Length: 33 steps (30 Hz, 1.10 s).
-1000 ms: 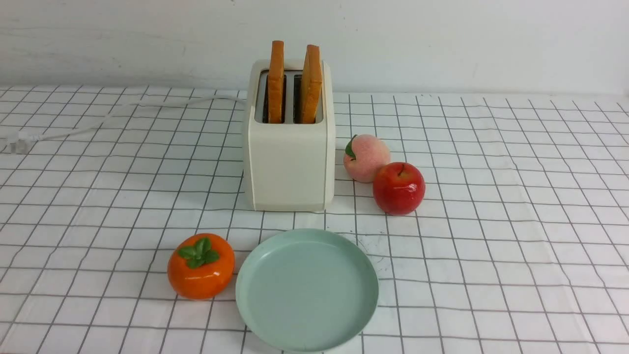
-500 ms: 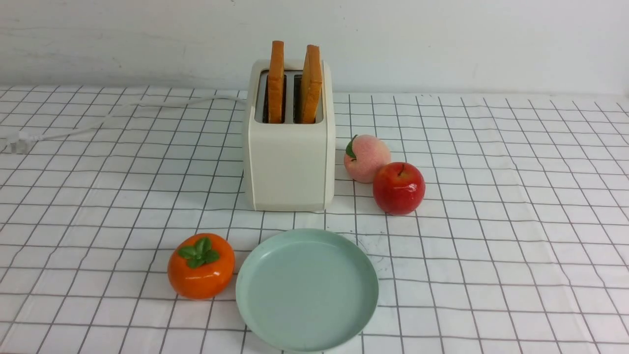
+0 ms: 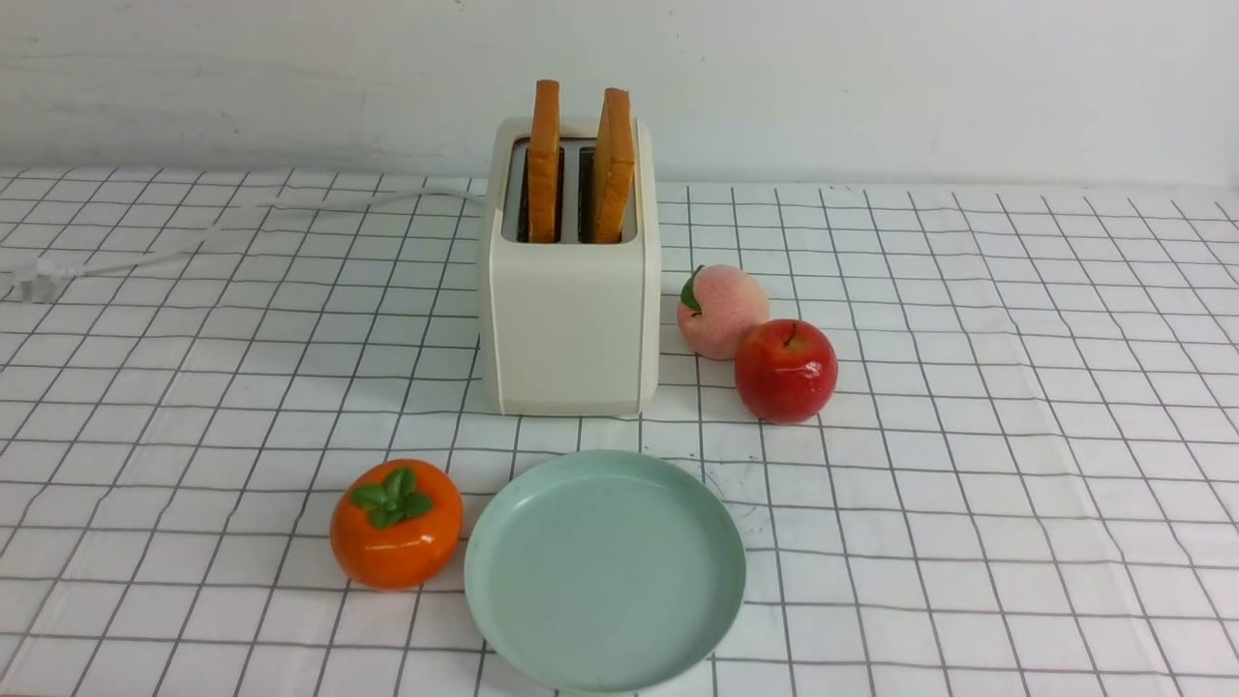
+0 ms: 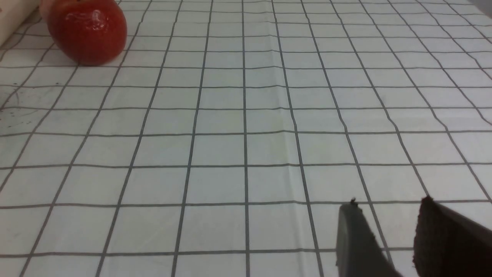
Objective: Take toasted bread from bread machine on white checkered table place on plate.
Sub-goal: 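Reach for a toast slice standing in the toaster with the left gripper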
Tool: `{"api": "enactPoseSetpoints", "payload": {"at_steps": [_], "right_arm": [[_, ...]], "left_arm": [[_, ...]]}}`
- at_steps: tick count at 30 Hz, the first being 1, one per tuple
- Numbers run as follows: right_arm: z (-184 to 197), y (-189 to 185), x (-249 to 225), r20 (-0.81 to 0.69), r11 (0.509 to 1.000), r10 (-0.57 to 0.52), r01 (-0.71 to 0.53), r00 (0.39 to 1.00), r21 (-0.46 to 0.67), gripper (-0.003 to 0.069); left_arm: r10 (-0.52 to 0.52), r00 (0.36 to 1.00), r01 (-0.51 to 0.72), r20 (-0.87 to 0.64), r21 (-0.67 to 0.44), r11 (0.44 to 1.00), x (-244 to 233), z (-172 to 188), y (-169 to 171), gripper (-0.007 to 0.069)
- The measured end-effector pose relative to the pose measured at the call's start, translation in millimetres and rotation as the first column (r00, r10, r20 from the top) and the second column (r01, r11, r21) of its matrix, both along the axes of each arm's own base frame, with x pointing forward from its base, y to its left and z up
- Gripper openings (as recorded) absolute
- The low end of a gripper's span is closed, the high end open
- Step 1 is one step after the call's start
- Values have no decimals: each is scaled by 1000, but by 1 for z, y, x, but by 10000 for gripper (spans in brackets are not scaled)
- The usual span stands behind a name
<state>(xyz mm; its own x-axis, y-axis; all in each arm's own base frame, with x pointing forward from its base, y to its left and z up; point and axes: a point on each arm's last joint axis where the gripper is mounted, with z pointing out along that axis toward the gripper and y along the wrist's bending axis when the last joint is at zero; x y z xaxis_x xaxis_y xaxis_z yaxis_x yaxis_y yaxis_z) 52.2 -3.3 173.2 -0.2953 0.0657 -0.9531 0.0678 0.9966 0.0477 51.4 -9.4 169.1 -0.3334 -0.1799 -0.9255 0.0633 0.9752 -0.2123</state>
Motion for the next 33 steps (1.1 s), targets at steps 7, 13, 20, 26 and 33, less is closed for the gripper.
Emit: {"api": "enactPoseSetpoints", "payload": {"at_steps": [7,13,20,26,33], "right_arm": [[0,0,0,0,1000,0,0,1000,0,240],[0,0,0,0,1000,0,0,1000,0,240],[0,0,0,0,1000,0,0,1000,0,240],[0,0,0,0,1000,0,0,1000,0,240],[0,0,0,0,1000,0,0,1000,0,240]], "left_arm": [[0,1000,0,1,0,1000,0,0,0,237],[67,985,-26,159,-242,970,4,18,-1,237],[285,935,-29,209,-758,652,5,38,8,237],[310,933,-6,182,-854,520,3,48,10,209],[-42,998,68,55,-660,748,17,114,-21,-5]]}}
